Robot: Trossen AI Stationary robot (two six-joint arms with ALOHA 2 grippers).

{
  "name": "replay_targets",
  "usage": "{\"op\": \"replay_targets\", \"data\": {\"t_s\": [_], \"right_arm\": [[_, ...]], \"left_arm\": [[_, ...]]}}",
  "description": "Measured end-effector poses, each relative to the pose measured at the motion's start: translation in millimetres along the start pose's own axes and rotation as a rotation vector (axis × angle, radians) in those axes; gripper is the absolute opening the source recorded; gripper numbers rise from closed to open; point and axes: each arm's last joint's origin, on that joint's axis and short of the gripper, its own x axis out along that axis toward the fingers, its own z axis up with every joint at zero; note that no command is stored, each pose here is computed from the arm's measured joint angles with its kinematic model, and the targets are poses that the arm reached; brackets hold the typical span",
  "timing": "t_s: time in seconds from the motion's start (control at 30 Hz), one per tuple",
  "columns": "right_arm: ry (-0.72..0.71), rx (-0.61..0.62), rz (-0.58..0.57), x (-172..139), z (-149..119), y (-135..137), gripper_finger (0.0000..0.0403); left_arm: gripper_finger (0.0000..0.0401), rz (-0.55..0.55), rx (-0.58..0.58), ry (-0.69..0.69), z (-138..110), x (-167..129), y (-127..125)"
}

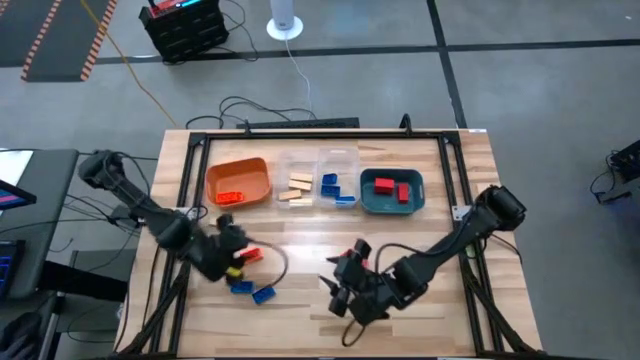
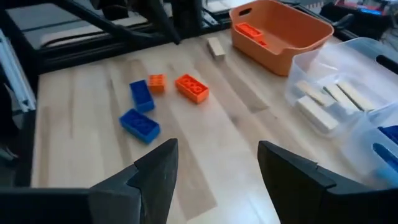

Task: Sort blocks
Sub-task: Put the orange game piece into the orange bin

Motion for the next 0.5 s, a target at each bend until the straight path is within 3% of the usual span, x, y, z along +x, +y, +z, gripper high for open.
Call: {"op": "replay_targets", "data": {"t_s": [0.17,0.27,0.5], "right_arm": [[-0.011,-0.038,-0.014,6,-27,19,0.0254],[-0.006,-0.079,-0.021,15,-39,25,0.0254],[0.022,-0.092,-0.007,29,-33,18,0.0254]], "left_arm": [[0.0189,-0.001,-0.082,0.092,-27,-18,-7],[0.0189,0.059,-0.121,0.138,-37,-23,-1],[0.0189,0.224,-0.130,0.222,-43,-17,10]]}}
